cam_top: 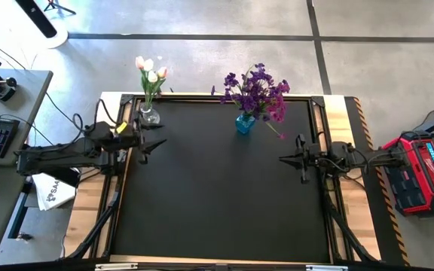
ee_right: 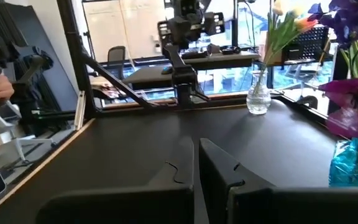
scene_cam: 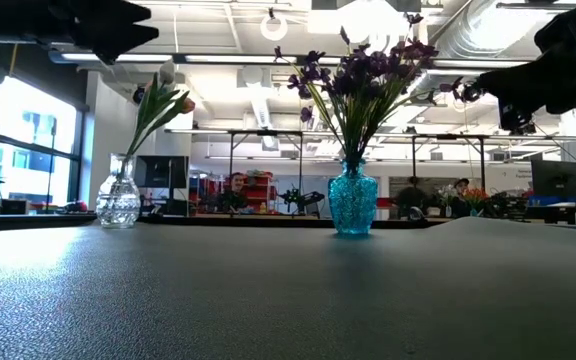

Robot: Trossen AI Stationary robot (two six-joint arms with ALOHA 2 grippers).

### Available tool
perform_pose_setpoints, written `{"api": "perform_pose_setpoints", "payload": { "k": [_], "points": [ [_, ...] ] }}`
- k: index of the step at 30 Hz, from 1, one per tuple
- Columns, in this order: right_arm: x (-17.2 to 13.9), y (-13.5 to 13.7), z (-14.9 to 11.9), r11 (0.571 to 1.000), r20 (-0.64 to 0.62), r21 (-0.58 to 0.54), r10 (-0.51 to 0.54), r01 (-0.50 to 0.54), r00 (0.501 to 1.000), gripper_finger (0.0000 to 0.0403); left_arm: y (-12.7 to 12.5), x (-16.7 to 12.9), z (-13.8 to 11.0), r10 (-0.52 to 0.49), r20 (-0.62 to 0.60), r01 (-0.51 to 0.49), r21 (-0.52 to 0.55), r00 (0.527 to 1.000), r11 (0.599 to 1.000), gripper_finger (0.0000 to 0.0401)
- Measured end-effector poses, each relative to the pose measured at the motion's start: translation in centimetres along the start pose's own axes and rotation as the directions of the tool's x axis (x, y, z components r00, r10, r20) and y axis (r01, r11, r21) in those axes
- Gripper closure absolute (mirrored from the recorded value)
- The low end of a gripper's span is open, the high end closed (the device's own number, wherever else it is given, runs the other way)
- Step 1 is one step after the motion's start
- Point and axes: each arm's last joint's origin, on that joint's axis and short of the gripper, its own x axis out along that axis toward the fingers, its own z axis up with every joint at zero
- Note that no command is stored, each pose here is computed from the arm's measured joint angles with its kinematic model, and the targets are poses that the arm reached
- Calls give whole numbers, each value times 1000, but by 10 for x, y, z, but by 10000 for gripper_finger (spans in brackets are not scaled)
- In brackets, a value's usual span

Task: Sort flowers into vase by color
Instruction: Return to Home Position

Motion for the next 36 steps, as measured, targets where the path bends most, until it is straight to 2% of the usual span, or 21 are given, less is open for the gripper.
{"api": "perform_pose_setpoints", "payload": {
  "k": [4,7,10,12,18,23,26,36],
  "points": [
    [0,0,0,1000,-4,0,-1,1,1000,403,-5,0,-14,-14,-47,14,-5,999,1000,220],
    [0,0,0,1000,-3,0,-1,1,1000,403,-6,-4,-19,-30,-102,36,49,994,998,286],
    [0,0,0,1000,-3,0,-2,2,1000,403,-4,-12,-18,-30,-101,39,93,994,995,359],
    [0,0,0,1000,-3,0,-3,3,1000,403,-2,-20,-16,-31,-84,39,95,996,995,390],
    [0,0,0,1000,-3,0,-4,4,1000,403,0,-44,-13,-18,4,18,58,1000,998,395],
    [0,0,0,1000,-3,0,0,0,1000,403,0,-40,-14,-40,7,39,59,999,998,400],
    [0,0,-1,1000,-4,0,1,-1,1000,403,-1,-39,-25,-38,-17,39,44,999,998,400],
    [0,0,0,1000,-3,0,2,-2,1000,403,-4,-32,-43,-76,53,75,7,996,997,401]
  ]
}}
